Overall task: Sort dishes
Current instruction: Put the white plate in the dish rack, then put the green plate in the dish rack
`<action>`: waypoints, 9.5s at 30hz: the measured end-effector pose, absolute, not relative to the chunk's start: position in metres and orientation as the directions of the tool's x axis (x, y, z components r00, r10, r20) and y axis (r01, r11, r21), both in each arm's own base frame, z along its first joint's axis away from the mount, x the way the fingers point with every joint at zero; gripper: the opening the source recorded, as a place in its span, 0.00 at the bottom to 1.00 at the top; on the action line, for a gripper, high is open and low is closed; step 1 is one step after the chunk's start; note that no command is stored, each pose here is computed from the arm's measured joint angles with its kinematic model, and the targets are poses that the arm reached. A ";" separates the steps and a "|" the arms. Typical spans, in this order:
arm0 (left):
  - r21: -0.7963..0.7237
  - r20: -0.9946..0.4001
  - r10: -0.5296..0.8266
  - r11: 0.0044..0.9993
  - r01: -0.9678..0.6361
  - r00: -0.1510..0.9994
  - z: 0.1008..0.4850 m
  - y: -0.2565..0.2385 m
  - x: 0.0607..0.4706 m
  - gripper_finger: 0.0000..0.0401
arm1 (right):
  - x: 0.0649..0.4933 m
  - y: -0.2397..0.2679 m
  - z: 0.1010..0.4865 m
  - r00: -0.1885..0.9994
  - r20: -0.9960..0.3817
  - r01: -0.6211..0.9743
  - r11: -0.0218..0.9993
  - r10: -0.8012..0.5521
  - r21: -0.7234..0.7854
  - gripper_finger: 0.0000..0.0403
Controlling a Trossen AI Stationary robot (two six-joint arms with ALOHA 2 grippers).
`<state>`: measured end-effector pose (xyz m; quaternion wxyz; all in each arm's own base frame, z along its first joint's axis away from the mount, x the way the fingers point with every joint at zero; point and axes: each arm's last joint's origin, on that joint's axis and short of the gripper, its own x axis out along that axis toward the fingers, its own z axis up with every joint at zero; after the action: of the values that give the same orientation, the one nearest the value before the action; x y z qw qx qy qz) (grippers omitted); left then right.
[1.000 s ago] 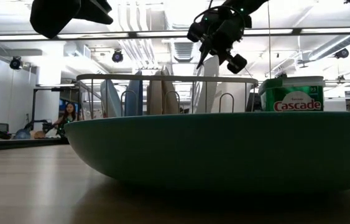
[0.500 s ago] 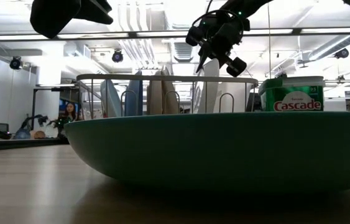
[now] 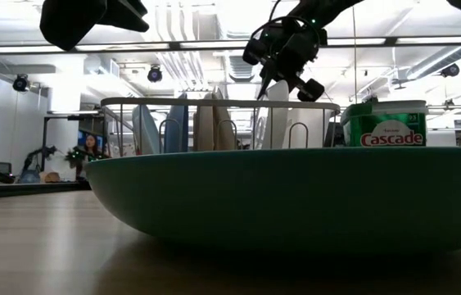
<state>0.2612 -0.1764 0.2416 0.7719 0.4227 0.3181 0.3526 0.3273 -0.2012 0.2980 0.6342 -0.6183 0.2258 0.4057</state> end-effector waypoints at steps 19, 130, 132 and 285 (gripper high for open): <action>0.876 -0.198 0.814 0.397 -0.273 0.546 0.241 -0.176 0.261 0.29 | 0.327 -0.202 0.294 0.569 -0.784 -0.798 -0.066 0.248 -0.599 0.14; 0.875 -0.200 0.812 0.400 -0.274 0.548 0.241 -0.177 0.261 0.29 | 0.311 -0.222 0.318 0.544 -0.822 -0.696 0.458 -0.167 -0.553 0.35; 0.875 -0.199 0.810 0.400 -0.273 0.552 0.241 -0.178 0.260 0.29 | 0.305 -0.226 0.323 0.521 -0.821 -0.683 0.464 -0.232 -0.564 0.36; 0.830 -0.256 0.801 0.469 -0.301 0.541 0.295 -0.175 0.278 0.29 | 0.166 -0.029 0.402 0.773 0.069 0.582 0.663 -0.630 -0.470 0.00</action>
<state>0.2780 -0.1752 0.2947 0.7913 0.3800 0.3291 0.3481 0.1665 -0.0293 0.4017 0.9106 -0.2397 0.0499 -0.3329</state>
